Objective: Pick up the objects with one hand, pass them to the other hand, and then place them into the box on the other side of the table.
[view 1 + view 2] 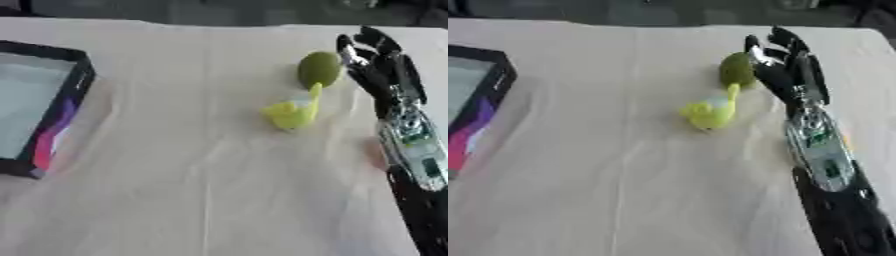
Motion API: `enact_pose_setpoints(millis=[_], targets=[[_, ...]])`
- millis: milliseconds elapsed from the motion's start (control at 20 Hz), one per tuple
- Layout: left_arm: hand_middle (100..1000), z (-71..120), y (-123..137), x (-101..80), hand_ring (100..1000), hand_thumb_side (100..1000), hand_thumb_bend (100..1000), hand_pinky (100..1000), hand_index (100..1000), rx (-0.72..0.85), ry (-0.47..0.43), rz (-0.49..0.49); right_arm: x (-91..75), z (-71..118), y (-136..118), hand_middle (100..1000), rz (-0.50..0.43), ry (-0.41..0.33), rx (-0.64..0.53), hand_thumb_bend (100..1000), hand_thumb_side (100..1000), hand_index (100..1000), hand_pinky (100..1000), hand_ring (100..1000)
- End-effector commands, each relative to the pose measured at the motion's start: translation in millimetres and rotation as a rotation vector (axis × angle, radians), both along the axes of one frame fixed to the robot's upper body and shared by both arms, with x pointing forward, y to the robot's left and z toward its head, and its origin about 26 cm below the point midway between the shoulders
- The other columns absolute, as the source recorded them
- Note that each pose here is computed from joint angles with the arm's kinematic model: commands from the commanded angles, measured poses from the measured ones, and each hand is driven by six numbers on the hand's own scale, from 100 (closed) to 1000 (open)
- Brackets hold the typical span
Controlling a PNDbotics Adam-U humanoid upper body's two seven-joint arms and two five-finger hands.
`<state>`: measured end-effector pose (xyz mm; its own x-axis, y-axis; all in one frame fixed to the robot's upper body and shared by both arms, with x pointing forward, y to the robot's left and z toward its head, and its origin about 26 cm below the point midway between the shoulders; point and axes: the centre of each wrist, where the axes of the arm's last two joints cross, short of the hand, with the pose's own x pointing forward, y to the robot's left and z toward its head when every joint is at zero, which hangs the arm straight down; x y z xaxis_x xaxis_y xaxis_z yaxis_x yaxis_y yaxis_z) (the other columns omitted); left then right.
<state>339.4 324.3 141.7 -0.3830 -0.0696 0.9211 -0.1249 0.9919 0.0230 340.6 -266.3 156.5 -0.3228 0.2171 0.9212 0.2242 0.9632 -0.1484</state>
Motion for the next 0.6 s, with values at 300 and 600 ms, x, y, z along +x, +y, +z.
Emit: enact_pose_setpoints(millis=[300,600], targets=[[755,24.9,5.5,0.1,749,572,667,840,797,0.045,-0.066,0.006,1.7,19.6,-7.4,828,-0.007,-0.05,-0.044,316,397,873,838,830],[755,28.3,9.1,-0.3,749,571,668,839,797,0.063,-0.069,0.013,11.3,42.3,-12.2,835,0.015,-0.062,-0.12,325,397,882,842,840]])
